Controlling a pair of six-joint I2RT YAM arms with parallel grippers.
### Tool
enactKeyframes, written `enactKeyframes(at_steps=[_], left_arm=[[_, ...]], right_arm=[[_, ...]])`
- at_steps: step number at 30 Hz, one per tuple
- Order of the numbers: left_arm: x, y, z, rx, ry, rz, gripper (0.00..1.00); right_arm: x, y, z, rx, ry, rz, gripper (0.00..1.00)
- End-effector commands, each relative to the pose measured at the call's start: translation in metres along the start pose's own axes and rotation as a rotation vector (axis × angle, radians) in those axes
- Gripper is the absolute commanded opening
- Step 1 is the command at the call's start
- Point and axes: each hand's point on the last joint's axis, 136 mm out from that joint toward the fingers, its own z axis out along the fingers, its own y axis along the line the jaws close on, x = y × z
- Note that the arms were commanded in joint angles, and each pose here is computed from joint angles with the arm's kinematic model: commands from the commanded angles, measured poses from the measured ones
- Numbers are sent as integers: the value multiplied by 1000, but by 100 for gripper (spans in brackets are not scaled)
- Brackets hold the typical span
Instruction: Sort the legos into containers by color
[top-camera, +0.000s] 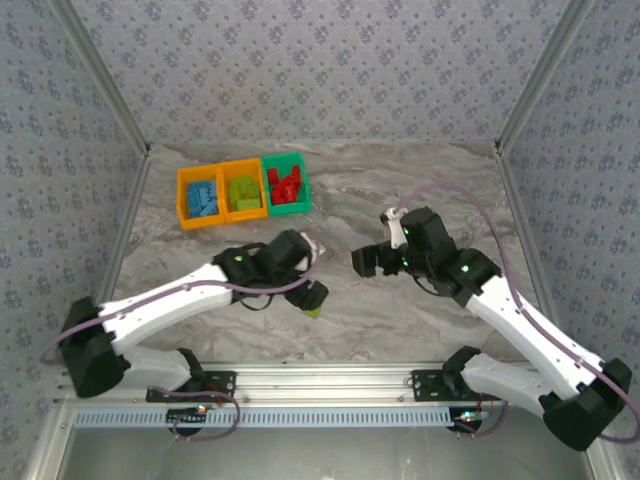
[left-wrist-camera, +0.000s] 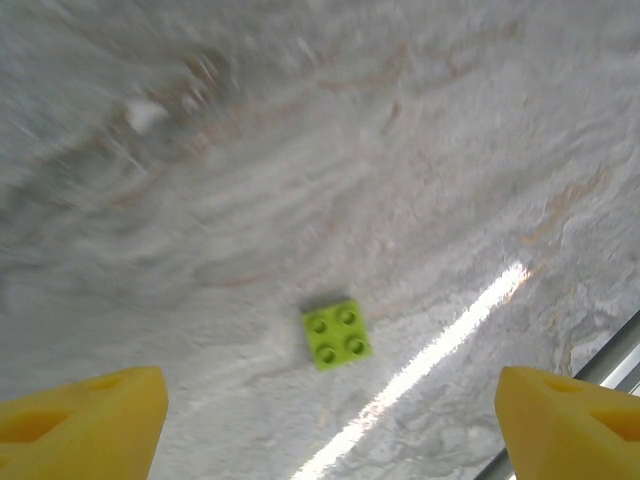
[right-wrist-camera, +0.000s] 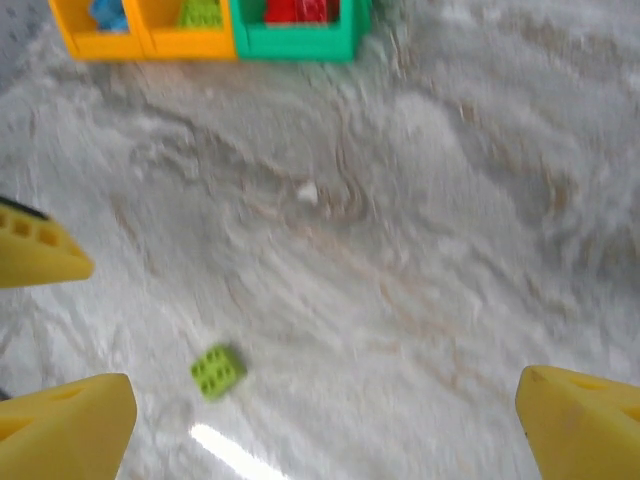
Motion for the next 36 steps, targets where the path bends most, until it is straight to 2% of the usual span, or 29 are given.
enactKeyframes(at_steps=[1, 8, 11, 16, 28, 31, 36], left_arm=[[12, -8, 23, -20, 85, -117, 84], [30, -6, 72, -61, 202, -143, 76], [37, -7, 85, -62, 235, -138, 70], [46, -10, 100, -41, 258, -138, 47], [65, 1, 118, -92, 307, -120, 41], [62, 1, 116, -89, 290, -116, 27], [23, 18, 81, -57, 128, -156, 26]], right_arm=[[44, -15, -7, 39, 126, 96, 100], [51, -30, -13, 69, 113, 142, 100], [51, -33, -13, 75, 113, 152, 100], [51, -33, -12, 66, 111, 160, 100], [48, -29, -15, 50, 108, 180, 100], [46, -26, -17, 37, 105, 181, 100], [40, -9, -20, -59, 98, 171, 100]])
